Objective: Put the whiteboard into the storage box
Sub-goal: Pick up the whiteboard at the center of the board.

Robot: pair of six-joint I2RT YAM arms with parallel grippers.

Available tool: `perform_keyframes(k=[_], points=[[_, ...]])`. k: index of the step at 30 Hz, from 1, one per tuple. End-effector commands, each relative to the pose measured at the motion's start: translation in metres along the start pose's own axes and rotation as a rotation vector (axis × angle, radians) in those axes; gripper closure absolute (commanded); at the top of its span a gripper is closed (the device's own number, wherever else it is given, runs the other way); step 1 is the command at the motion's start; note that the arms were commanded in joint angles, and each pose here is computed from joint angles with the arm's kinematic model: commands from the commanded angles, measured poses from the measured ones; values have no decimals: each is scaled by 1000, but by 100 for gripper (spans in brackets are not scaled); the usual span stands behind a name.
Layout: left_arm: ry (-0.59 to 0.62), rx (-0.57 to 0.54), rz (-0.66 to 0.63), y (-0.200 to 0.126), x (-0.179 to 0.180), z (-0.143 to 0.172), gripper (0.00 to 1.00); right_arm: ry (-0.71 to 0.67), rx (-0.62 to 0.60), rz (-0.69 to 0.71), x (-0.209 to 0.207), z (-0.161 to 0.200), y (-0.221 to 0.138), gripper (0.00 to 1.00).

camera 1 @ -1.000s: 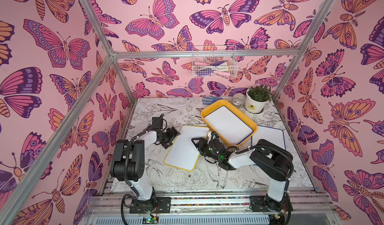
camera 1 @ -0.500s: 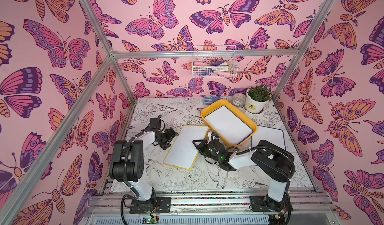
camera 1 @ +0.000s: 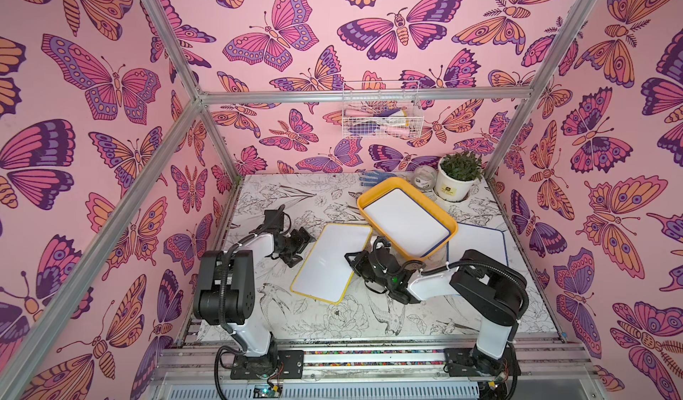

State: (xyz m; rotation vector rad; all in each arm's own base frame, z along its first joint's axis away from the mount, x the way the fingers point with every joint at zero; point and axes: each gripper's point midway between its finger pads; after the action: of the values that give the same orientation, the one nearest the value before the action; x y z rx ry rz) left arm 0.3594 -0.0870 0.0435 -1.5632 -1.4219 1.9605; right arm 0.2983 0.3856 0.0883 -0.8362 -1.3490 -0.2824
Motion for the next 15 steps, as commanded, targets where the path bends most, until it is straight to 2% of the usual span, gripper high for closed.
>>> perform_keyframes(k=[1, 3, 10, 15], points=[[-44, 25, -37, -4, 13, 12, 10, -33, -19, -59, 31, 0, -2, 93], [-36, 16, -31, -7, 11, 10, 10, -43, -27, -77, 42, -1, -5, 96], [-1, -30, -9, -24, 1, 6, 10, -85, -53, -132, 73, -5, -14, 99], [49, -96, 2, -52, -16, 1, 10, -131, -61, -185, 105, -5, -21, 100]])
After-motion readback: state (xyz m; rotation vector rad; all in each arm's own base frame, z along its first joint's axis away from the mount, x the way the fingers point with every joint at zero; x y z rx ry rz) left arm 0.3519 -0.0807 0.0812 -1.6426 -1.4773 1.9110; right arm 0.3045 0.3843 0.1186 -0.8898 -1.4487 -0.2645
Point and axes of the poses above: each gripper's point midway between its finger pads, its own y axis out along the fingers, its own x axis along the line the jaws close on, z = x × y, and after that the axes turned 10 degrees about y, right-handed
